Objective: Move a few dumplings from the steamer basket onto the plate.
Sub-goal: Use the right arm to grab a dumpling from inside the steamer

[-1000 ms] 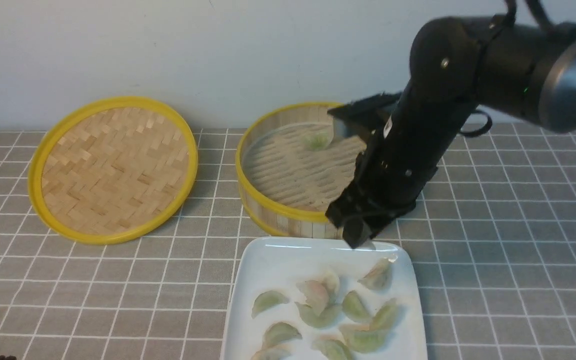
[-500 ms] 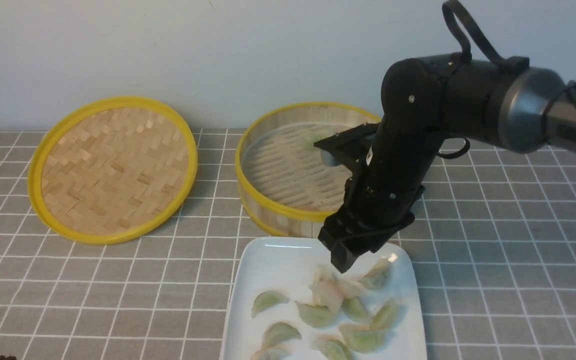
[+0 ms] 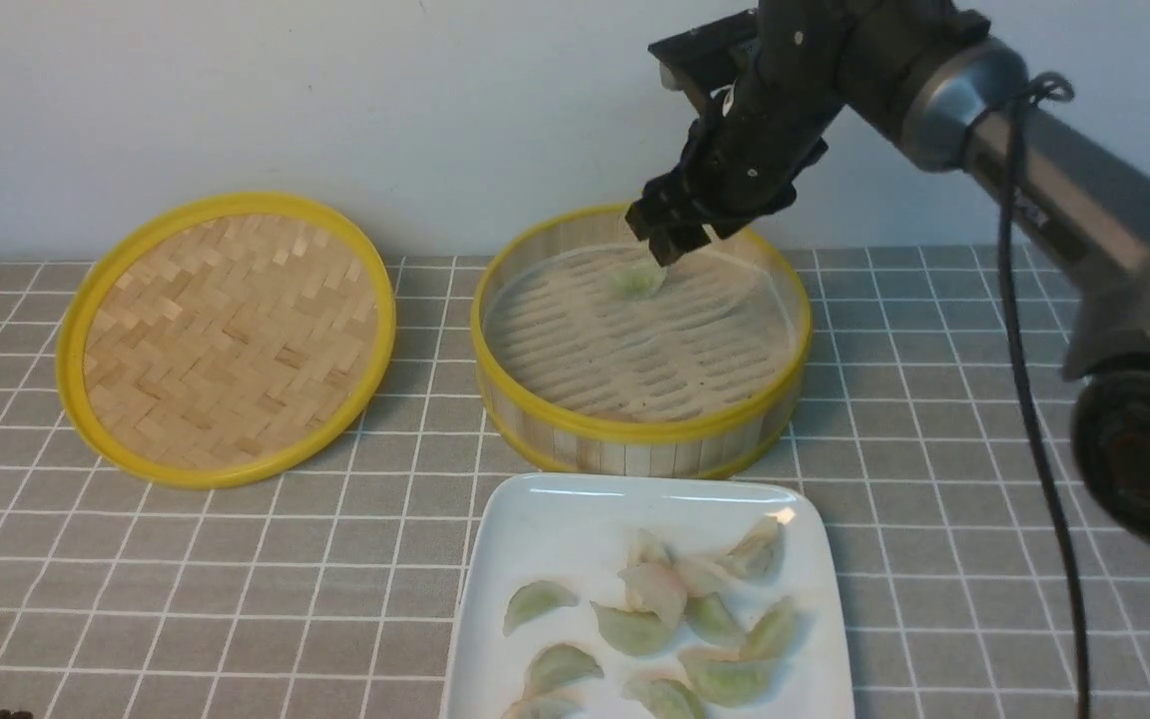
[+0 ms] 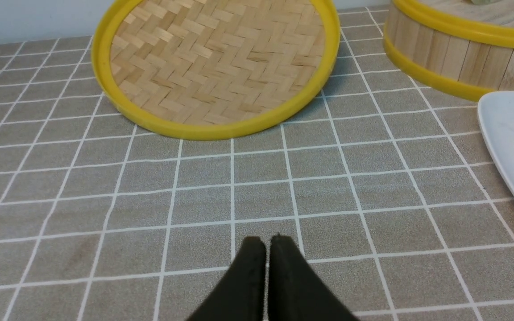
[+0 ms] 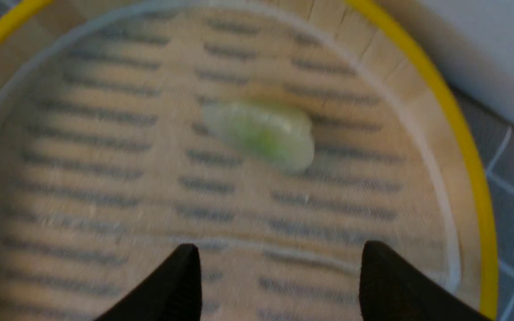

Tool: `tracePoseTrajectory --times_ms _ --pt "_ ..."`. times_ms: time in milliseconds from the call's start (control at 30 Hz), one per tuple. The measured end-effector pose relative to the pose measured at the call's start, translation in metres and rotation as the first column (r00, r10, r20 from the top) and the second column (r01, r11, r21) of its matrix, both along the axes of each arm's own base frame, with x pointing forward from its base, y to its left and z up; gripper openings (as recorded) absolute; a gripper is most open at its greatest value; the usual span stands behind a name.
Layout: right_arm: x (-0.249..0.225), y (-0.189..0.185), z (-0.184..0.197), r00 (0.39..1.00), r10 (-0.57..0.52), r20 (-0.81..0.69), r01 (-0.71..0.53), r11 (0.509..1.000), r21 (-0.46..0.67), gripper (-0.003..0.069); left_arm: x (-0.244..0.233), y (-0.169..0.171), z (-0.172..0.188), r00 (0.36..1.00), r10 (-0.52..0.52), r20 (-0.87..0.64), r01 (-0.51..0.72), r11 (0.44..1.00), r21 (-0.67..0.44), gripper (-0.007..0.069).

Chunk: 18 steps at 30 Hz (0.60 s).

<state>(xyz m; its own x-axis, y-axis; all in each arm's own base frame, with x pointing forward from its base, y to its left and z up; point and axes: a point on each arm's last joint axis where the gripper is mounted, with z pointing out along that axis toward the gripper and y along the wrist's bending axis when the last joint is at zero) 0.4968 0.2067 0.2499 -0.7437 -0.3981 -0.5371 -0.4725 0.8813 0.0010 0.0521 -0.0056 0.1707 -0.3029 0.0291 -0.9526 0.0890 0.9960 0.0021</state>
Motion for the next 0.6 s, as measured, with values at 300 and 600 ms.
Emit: tracePoseTrajectory --times_ms 300,600 --pt "0.027 0.001 -0.04 0.998 0.044 0.034 -0.045 0.998 0.033 0.0432 0.0 0.0 0.0 1.0 0.0 0.0 0.0 1.0 0.0 -0.0005" --pt "0.036 0.006 -0.07 0.995 0.079 0.058 -0.081 0.996 0.041 0.0432 0.0 0.0 0.0 1.0 0.0 0.0 0.0 1.0 0.0 -0.0005"
